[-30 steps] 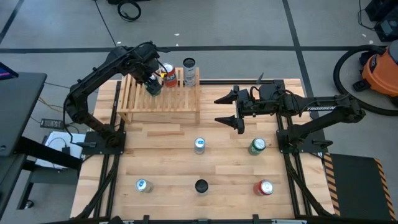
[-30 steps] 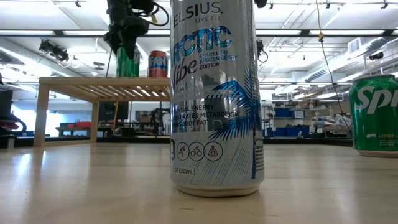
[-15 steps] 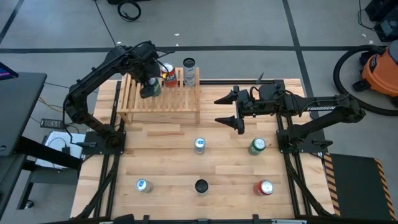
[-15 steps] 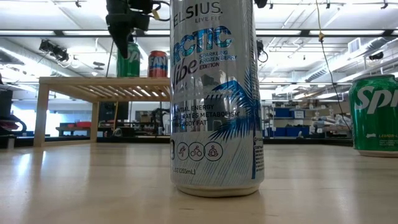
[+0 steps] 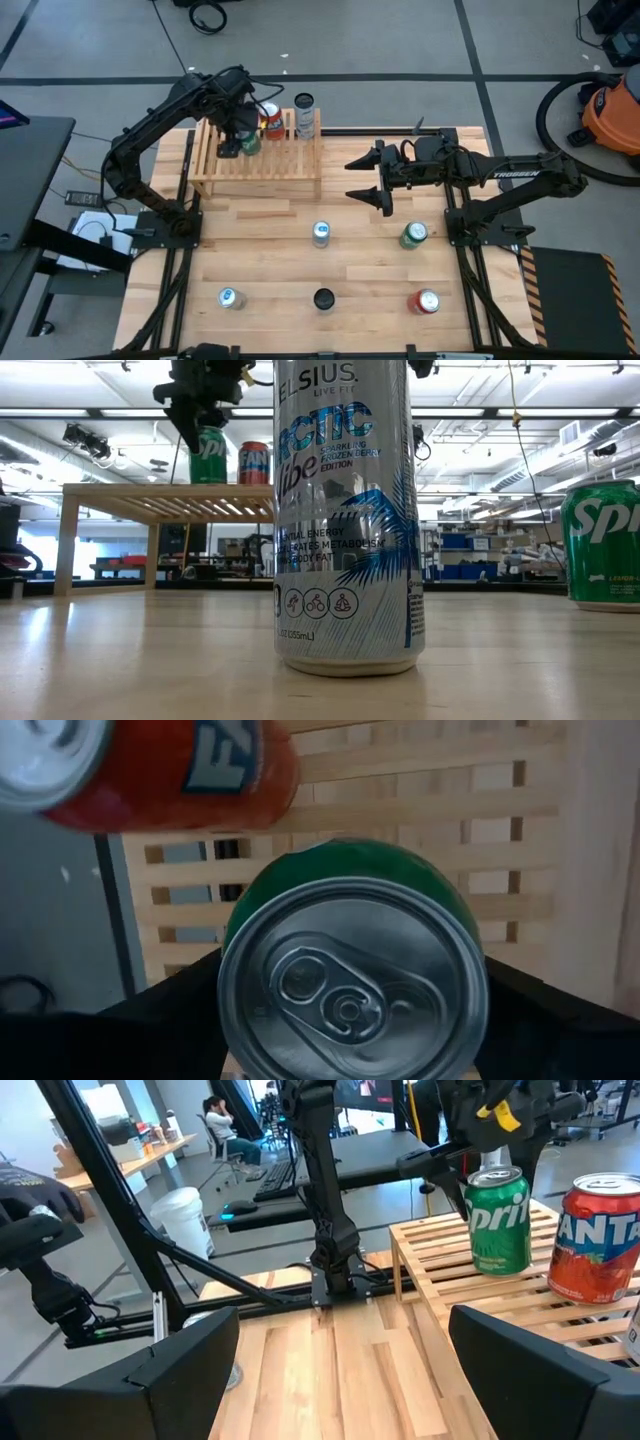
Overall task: Place canned beverage on shelf
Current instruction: Put the top green soda can on the shelf
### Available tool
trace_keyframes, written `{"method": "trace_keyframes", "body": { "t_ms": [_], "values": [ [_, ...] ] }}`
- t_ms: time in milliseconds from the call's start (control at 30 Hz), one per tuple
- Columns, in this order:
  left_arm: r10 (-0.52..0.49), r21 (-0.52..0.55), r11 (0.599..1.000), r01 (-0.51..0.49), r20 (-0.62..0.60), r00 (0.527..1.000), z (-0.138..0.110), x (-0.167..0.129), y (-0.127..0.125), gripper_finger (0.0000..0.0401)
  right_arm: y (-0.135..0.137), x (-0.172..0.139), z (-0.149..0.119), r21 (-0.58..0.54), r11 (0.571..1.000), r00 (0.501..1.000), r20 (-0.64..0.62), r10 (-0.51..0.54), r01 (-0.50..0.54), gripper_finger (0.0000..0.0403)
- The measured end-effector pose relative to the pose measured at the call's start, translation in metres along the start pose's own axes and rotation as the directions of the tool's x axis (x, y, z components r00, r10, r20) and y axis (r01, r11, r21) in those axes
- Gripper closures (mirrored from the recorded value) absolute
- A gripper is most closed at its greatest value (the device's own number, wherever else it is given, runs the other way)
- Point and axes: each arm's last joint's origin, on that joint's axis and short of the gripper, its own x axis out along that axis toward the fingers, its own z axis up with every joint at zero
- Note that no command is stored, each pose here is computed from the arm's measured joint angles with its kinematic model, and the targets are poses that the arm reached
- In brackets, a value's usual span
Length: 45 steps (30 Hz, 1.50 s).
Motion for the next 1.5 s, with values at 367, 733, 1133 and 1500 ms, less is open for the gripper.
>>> {"method": "trace_keyframes", "body": {
  "t_ms": [367, 733, 1133, 1500],
  "values": [
    [0.000, 0.236, 0.972, 0.000, -0.003, 1.000, -0.001, 0.000, 0.001, 0.0083, 0.007, 0.000, -0.001, -0.004, 1.000, 1.000, -0.005, 0.028, -0.028, 0.0031],
    [0.042, 0.425, 0.905, -0.023, -0.034, 0.999, -0.001, 0.001, 0.003, 0.0083, 0.019, 0.000, -0.003, -0.012, 0.997, 0.997, -0.013, 0.075, -0.075, 0.0031],
    [0.090, 0.444, 0.893, -0.072, -0.020, 0.996, 0.002, 0.002, 0.007, 0.0083, 0.020, 0.000, -0.004, -0.015, 0.997, 0.997, -0.013, 0.072, -0.072, 0.0031],
    [0.114, 0.499, 0.864, -0.061, -0.076, 0.991, -0.001, 0.002, 0.007, 0.0083, 0.020, 0.000, -0.004, -0.015, 0.997, 0.997, -0.013, 0.070, -0.070, 0.0031]
  ]
}}
